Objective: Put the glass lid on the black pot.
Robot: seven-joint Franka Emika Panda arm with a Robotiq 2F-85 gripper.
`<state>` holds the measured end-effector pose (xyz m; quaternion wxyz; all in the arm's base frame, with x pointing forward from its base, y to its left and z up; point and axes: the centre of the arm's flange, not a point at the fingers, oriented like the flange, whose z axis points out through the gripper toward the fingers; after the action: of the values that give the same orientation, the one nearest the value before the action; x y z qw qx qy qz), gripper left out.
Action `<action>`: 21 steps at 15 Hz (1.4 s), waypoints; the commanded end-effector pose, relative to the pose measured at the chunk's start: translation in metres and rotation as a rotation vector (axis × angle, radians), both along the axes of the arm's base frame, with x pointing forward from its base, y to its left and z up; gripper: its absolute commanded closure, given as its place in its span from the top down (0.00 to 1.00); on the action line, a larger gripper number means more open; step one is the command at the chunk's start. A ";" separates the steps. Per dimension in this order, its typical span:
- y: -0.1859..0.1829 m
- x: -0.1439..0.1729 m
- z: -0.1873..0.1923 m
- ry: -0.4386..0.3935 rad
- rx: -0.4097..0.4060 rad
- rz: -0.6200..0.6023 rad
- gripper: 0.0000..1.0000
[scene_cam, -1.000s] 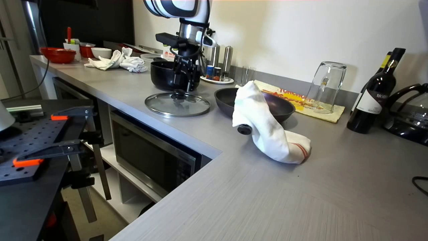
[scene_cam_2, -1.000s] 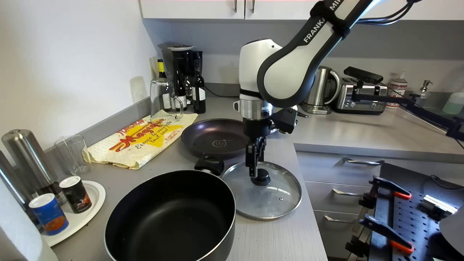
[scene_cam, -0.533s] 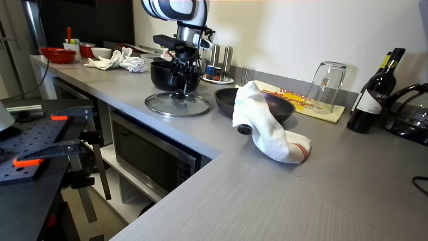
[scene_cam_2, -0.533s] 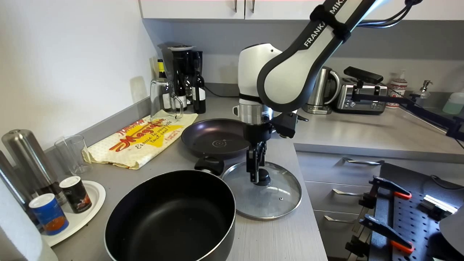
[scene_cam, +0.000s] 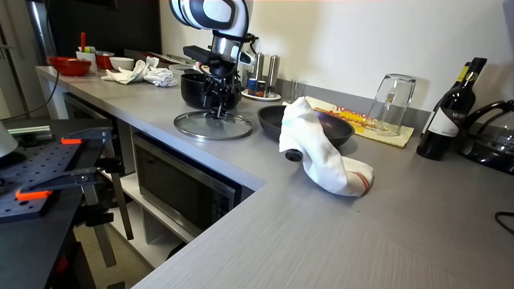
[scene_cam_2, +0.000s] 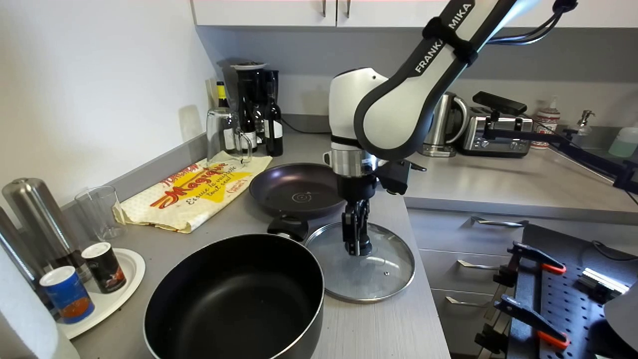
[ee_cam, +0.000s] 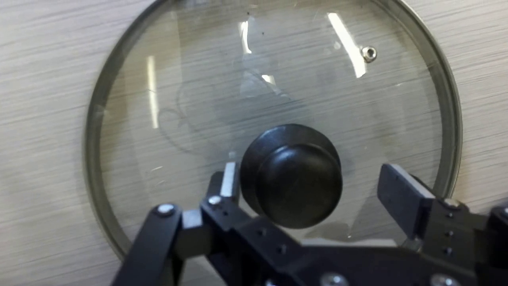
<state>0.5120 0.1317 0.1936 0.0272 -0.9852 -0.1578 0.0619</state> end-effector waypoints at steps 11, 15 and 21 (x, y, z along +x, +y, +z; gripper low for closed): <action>-0.005 -0.012 0.016 -0.020 0.013 0.015 0.26; -0.010 -0.028 0.041 -0.038 -0.014 0.012 0.26; -0.019 -0.043 0.076 -0.066 -0.032 0.010 0.26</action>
<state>0.4848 0.1192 0.2361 0.0161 -0.9856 -0.1628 0.0421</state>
